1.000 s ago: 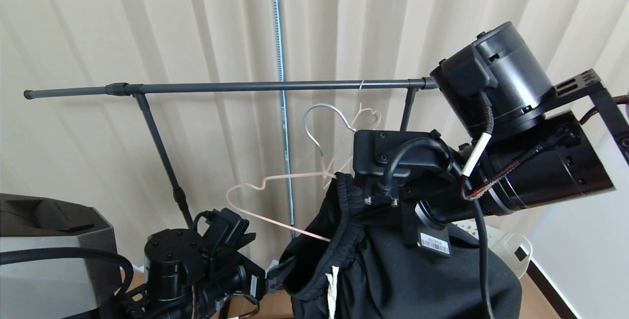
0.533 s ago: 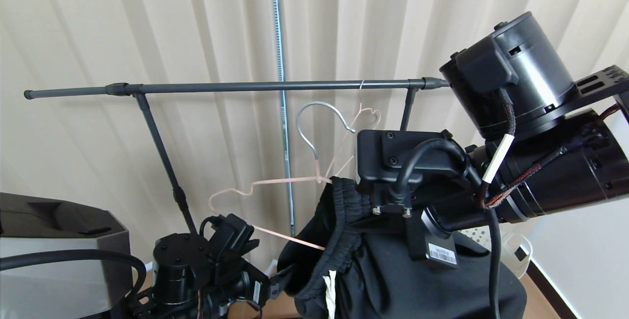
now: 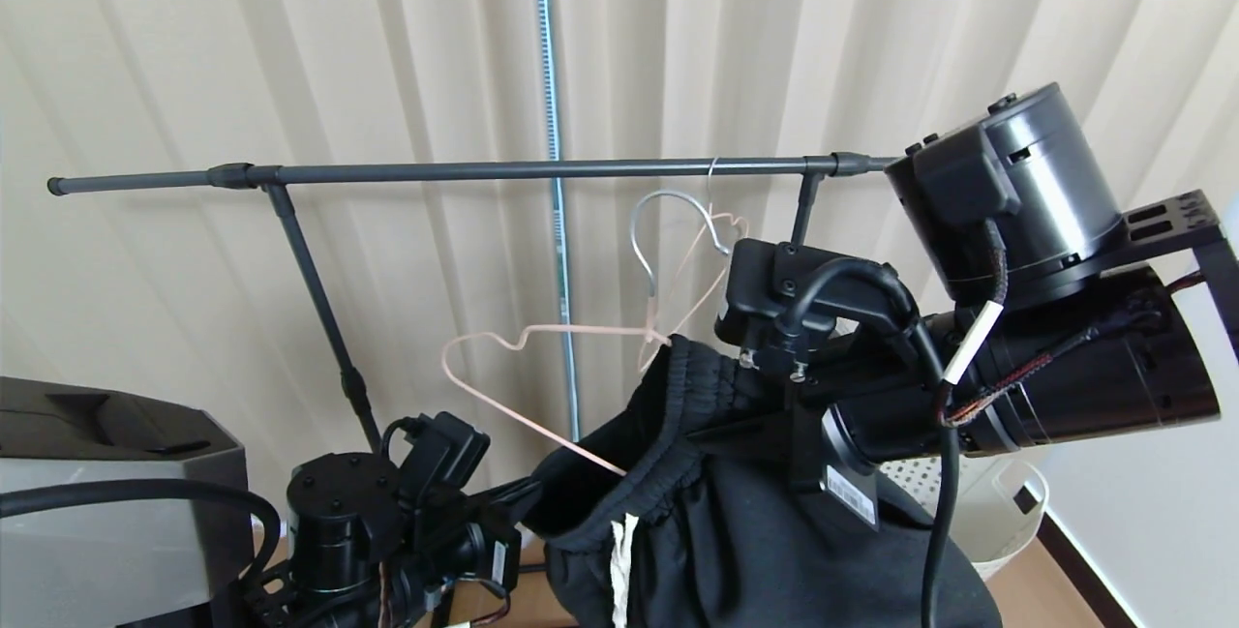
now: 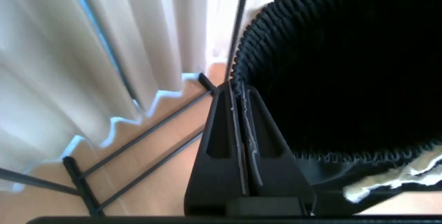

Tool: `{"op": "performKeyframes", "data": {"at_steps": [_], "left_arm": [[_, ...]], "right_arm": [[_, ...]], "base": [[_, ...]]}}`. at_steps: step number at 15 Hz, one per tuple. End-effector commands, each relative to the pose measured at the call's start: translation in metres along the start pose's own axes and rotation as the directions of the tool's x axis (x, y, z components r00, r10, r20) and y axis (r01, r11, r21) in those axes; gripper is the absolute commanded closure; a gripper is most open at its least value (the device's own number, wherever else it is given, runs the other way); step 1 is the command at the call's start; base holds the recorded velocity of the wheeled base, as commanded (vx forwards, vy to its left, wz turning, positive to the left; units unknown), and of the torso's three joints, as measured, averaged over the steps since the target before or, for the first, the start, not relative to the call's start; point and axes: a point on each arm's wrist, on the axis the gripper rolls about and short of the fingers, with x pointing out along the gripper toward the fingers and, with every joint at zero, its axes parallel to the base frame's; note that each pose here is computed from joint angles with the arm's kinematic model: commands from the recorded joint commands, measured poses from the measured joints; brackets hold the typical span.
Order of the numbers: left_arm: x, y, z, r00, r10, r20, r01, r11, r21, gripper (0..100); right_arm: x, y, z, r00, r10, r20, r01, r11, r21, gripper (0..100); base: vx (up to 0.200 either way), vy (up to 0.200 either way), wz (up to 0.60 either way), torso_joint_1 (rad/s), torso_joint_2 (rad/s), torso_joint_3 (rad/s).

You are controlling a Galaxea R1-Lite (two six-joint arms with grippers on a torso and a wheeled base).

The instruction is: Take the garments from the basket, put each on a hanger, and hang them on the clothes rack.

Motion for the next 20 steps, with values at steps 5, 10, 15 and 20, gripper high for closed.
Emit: {"op": "performKeyframes", "data": {"at_steps": [5,10,15,20], "left_arm": [[0.001,0.024,0.010,0.995,0.081,0.050,-0.081,0.997,-0.011,100],[0.004,0.032,0.011,0.993,0.108,0.057,-0.107,0.994,-0.020,100],[0.005,0.040,0.011,0.989,0.134,0.062,-0.132,0.991,-0.028,100],[0.004,0.041,0.013,0.988,0.137,0.068,-0.135,0.990,-0.028,100]], "right_arm": [[-0.011,-0.020,-0.061,0.999,-0.014,0.040,0.009,0.992,0.126,100],[-0.007,-0.012,-0.082,0.998,0.020,0.052,-0.027,0.991,0.131,100],[-0.008,0.001,-0.093,0.999,0.045,0.022,-0.045,0.998,0.042,100],[0.000,0.014,-0.097,0.998,0.021,-0.053,-0.022,1.000,-0.008,100]], "base": [[0.000,0.000,0.00,0.000,0.00,0.000],[0.000,0.000,0.00,0.000,0.00,0.000],[0.000,0.000,0.00,0.000,0.00,0.000],[0.000,0.000,0.00,0.000,0.00,0.000]]}}
